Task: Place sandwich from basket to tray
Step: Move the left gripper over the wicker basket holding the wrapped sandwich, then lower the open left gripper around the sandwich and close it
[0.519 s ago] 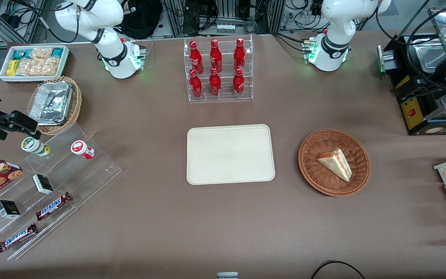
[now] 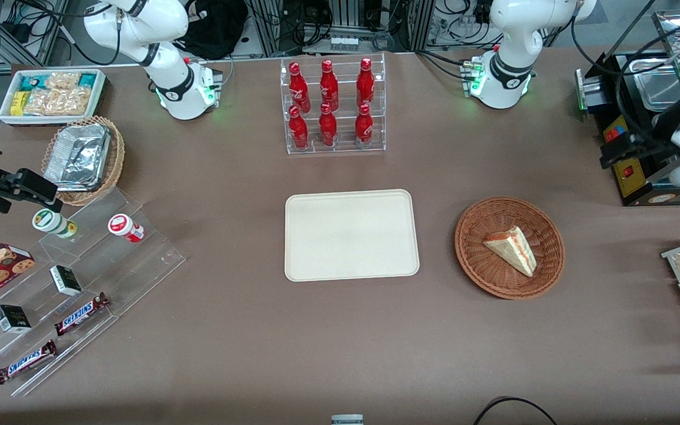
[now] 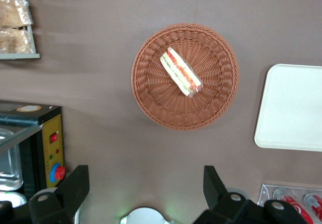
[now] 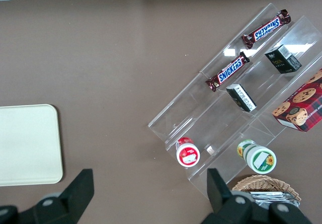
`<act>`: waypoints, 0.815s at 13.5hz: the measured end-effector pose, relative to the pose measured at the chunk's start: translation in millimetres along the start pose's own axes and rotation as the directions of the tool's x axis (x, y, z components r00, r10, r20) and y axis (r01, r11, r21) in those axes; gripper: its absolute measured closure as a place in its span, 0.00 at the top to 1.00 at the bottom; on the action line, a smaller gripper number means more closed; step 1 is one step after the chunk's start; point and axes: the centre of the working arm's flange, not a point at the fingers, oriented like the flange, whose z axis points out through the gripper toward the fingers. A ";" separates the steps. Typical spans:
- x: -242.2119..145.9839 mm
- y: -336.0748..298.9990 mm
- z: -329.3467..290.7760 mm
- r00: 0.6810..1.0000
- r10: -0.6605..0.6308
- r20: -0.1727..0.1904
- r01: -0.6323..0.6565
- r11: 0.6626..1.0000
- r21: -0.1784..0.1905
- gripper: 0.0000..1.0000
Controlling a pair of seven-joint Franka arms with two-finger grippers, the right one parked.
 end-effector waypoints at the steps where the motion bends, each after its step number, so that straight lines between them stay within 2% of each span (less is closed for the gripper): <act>1: 12.4 2.2 19.9 1.000 -0.001 -0.007 0.001 1.000 -0.004 1.00; 3: 32.6 7.1 66.1 0.999 -0.019 -0.037 0.019 1.000 -0.013 1.00; 7: 43.7 21.3 155.7 0.976 -0.173 -0.134 0.166 0.984 -0.056 1.00; 9: 36.5 33.3 202.4 0.936 -0.301 -0.184 0.285 0.952 -0.108 1.00; 10: 30.2 37.5 224.3 0.900 -0.391 -0.192 0.369 0.919 -0.140 1.00; 11: 23.9 39.8 241.3 0.856 -0.485 -0.179 0.460 0.873 -0.164 1.00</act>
